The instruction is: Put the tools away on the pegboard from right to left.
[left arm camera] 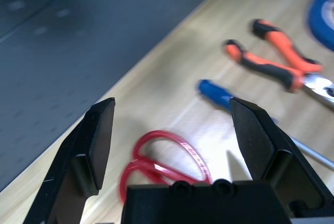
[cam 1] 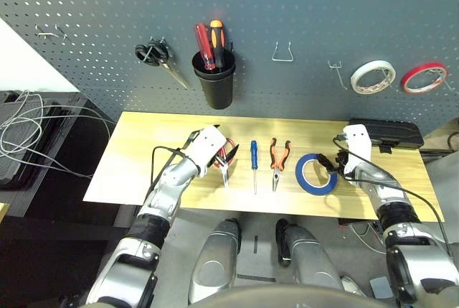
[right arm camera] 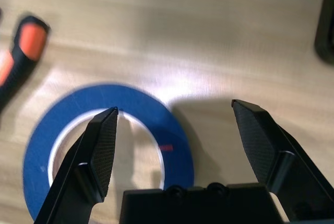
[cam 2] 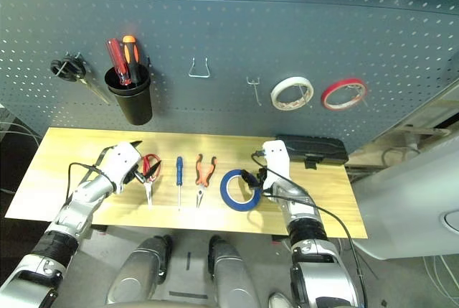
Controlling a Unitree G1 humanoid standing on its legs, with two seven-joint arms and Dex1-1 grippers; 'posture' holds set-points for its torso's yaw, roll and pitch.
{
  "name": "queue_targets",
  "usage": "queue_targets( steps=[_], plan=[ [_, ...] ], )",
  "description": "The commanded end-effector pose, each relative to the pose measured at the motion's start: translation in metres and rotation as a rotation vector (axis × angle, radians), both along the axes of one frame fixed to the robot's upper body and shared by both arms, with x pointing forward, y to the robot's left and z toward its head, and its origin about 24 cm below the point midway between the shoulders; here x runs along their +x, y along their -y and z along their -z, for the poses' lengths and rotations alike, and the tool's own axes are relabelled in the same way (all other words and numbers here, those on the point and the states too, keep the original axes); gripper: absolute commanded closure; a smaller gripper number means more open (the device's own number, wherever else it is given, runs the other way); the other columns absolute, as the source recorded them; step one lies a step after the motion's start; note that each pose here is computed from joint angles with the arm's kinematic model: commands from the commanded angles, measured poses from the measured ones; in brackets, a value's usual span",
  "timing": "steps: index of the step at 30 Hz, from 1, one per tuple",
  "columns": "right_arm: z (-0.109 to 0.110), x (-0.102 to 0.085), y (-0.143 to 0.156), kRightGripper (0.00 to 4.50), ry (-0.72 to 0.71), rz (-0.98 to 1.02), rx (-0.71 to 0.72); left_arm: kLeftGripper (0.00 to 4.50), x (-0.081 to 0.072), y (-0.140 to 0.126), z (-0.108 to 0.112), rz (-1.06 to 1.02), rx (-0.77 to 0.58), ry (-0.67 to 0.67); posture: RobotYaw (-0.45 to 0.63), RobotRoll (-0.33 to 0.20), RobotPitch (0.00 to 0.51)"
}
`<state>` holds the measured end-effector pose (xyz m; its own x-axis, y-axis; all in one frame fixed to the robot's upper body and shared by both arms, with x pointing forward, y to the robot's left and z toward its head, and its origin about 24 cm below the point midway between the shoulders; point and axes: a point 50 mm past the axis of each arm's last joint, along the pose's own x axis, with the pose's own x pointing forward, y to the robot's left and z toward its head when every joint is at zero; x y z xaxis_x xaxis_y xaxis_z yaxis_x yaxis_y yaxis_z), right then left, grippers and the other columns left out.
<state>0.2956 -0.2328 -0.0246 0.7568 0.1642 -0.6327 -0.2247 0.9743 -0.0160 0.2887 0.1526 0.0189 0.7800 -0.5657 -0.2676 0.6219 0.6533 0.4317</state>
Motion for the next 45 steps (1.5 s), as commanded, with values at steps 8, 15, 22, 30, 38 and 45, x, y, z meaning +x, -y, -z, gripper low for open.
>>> queue_targets(
  steps=[8,15,22,30,38,45],
  plan=[
    [0.021,-0.016,0.003,0.02,-0.183,0.003,-0.053,0.01,-0.013,0.007,0.011,0.085,0.038,-0.063,0.18,0.000,0.207],
    [0.018,-0.016,0.004,1.64,-0.172,-0.006,-0.053,0.00,-0.013,0.005,0.010,0.082,0.039,-0.061,0.17,0.000,0.206],
    [0.004,-0.012,0.010,3.80,-0.047,0.004,-0.082,0.00,-0.009,0.006,0.005,0.065,0.006,-0.007,0.16,0.000,0.202],
    [-0.035,-0.019,0.017,3.80,0.341,-0.087,-0.185,0.00,-0.010,0.012,-0.011,0.100,-0.070,0.128,0.15,0.000,0.208],
    [-0.063,-0.044,0.027,3.80,0.632,-0.250,-0.411,0.00,-0.011,0.017,-0.025,0.151,-0.121,0.231,0.13,0.000,0.214],
    [-0.100,-0.047,0.026,3.80,0.912,-0.275,-0.528,0.00,-0.013,0.025,-0.041,0.214,-0.209,0.306,0.12,0.000,0.215]
  ],
)
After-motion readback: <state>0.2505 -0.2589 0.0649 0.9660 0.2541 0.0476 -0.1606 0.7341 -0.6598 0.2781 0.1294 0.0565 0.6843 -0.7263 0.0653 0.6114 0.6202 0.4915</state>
